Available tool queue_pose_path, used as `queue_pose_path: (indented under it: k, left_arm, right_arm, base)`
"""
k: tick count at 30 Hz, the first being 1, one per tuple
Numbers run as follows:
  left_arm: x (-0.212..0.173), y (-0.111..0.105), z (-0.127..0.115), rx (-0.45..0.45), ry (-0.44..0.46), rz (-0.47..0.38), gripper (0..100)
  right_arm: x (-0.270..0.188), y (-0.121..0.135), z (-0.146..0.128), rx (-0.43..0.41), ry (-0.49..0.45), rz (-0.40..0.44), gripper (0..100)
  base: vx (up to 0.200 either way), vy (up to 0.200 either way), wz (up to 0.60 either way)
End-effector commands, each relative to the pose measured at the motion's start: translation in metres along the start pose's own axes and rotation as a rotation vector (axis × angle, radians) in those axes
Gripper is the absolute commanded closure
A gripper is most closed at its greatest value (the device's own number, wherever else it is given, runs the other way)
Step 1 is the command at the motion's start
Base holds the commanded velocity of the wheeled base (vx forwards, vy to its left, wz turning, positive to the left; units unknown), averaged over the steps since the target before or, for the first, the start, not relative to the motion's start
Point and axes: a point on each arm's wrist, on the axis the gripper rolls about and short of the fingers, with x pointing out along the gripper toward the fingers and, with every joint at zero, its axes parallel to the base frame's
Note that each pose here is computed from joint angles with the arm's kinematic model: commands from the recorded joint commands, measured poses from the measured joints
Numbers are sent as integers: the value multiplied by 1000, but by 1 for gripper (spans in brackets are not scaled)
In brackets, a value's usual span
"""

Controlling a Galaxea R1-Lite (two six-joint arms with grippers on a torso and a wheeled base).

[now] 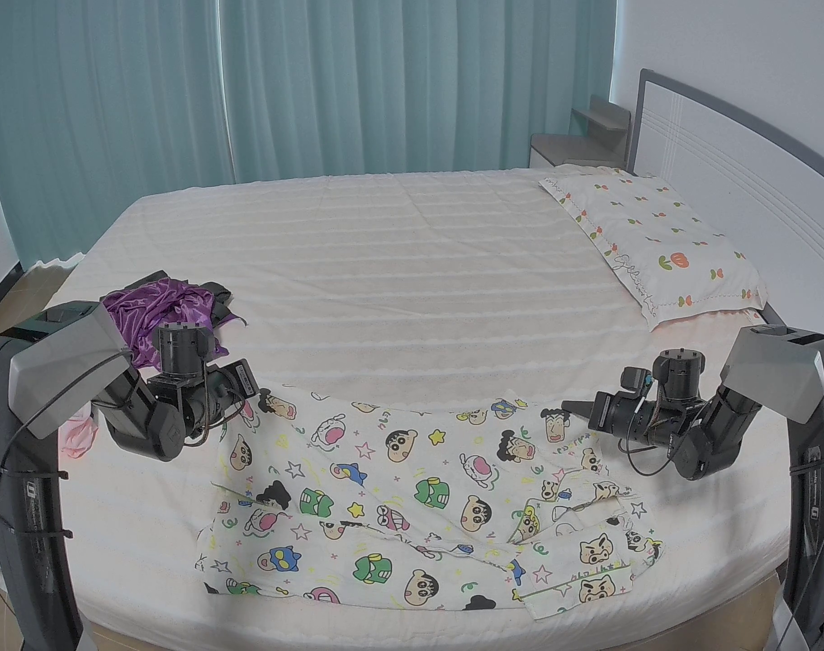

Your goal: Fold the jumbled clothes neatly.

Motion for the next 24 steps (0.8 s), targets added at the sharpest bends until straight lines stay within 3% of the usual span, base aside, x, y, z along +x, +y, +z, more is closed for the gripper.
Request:
queue_pose_path:
  k: [1,17,24]
  left_arm:
    - [-14,0,6,-3,-16,-3,100]
    - [-39,1,4,-3,5,-8,100]
    - [-51,6,0,3,26,7,100]
  right_arm:
    - [-17,9,1,-17,-28,13,100]
    - [-51,32,-4,-50,-56,28,100]
    - [-72,43,-18,-76,-6,28,100]
  base:
    - [0,0,0]
    - [0,0,0]
    - [0,0,0]
